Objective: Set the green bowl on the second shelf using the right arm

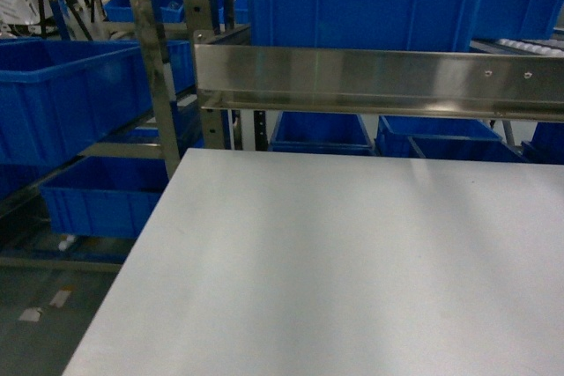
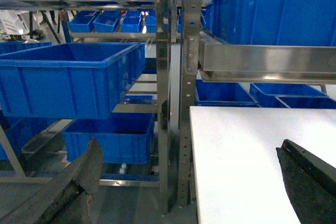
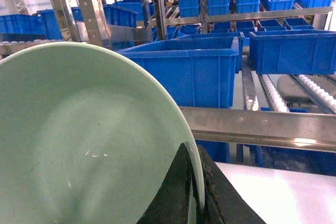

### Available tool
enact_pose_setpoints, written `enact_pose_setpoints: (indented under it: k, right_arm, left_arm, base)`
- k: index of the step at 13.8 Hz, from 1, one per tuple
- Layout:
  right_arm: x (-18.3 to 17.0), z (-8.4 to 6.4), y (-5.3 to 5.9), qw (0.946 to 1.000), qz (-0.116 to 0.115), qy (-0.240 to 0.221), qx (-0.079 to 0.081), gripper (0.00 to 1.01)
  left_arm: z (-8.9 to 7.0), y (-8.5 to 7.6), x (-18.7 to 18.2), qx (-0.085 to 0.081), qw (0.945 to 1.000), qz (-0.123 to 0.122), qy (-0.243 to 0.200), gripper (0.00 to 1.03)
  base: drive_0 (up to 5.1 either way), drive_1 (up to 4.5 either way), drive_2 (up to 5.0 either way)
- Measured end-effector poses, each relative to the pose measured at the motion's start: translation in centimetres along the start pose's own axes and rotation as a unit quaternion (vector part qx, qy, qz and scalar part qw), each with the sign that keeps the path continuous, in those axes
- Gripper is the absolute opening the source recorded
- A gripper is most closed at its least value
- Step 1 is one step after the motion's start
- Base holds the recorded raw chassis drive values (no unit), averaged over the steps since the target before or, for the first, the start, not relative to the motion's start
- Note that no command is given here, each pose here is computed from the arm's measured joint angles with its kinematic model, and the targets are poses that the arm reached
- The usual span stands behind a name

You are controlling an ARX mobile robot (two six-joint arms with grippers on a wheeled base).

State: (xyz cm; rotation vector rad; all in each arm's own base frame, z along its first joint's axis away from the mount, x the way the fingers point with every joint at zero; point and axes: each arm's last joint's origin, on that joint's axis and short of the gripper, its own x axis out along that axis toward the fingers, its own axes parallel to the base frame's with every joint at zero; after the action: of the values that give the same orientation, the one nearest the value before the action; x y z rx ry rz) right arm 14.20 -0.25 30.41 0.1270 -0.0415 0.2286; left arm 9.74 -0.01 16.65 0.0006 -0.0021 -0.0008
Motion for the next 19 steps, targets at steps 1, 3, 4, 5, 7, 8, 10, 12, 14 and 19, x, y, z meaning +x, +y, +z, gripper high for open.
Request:
enact_pose_setpoints:
  k: [1, 3, 4, 5, 7, 8, 10, 12, 14, 19]
  right_arm:
    - [0.00, -0.01, 0.00, 1.0000, 0.000, 0.000, 0.000, 0.02]
    - [0.04, -0.02, -0.01, 1.0000, 0.000, 0.001, 0.000, 0.02]
    - [0.07, -0.06, -0.03, 1.0000, 0.000, 0.002, 0.001, 0.02]
    - [0.07, -0.05, -0.03, 1.0000, 0.000, 0.002, 0.001, 0.02]
    - [0.07, -0.06, -0.03, 1.0000, 0.000, 0.002, 0.001, 0.02]
    - [0.07, -0.06, -0.03, 1.0000, 0.000, 0.002, 0.001, 0.02]
    - [0.10, -0.06, -0.04, 1.0000, 0.000, 0.002, 0.001, 0.02]
    - [0.10, -0.07, -0.04, 1.0000, 0.000, 0.002, 0.001, 0.02]
    - [0.11, -0.08, -0.04, 1.0000, 0.000, 0.003, 0.001, 0.02]
    - [0.09, -0.07, -0.04, 1.0000, -0.001, 0.002, 0.001, 0.02]
  left_arm:
    - [-0.02, 0.00, 0.00, 0.000, 1.0000, 0.000, 0.002, 0.98]
    - [-0.02, 0.00, 0.00, 0.000, 1.0000, 0.000, 0.001, 0.98]
    - [-0.01, 0.00, 0.00, 0.000, 1.0000, 0.000, 0.001, 0.98]
    - [-0.02, 0.00, 0.00, 0.000, 1.0000, 0.000, 0.001, 0.98]
    - [-0.01, 0.00, 0.00, 0.000, 1.0000, 0.000, 0.000, 0.98]
    - [0.01, 0.00, 0.00, 0.000, 1.0000, 0.000, 0.000, 0.98]
    - [0.00, 0.01, 0.00, 0.000, 1.0000, 0.001, 0.000, 0.98]
    - [-0.01, 0.00, 0.00, 0.000, 1.0000, 0.000, 0.001, 0.98]
    - [0.00, 0.00, 0.00, 0.000, 1.0000, 0.000, 0.000, 0.98]
    - [0.00, 0.00, 0.00, 0.000, 1.0000, 0.000, 0.000, 0.98]
  base:
    - [-4.9, 2.47, 2.5]
    - [-5.1, 2.30, 2.3]
    - [-5.0, 2.40, 2.4]
    - [-4.9, 2.43, 2.4]
    - [-5.0, 2.37, 2.4]
    - [-5.1, 2.25, 2.3]
    - [-4.9, 2.46, 2.5]
    - [-4.9, 2.51, 2.5]
    - [-5.0, 2.36, 2.4]
    - [-4.9, 2.42, 2.4]
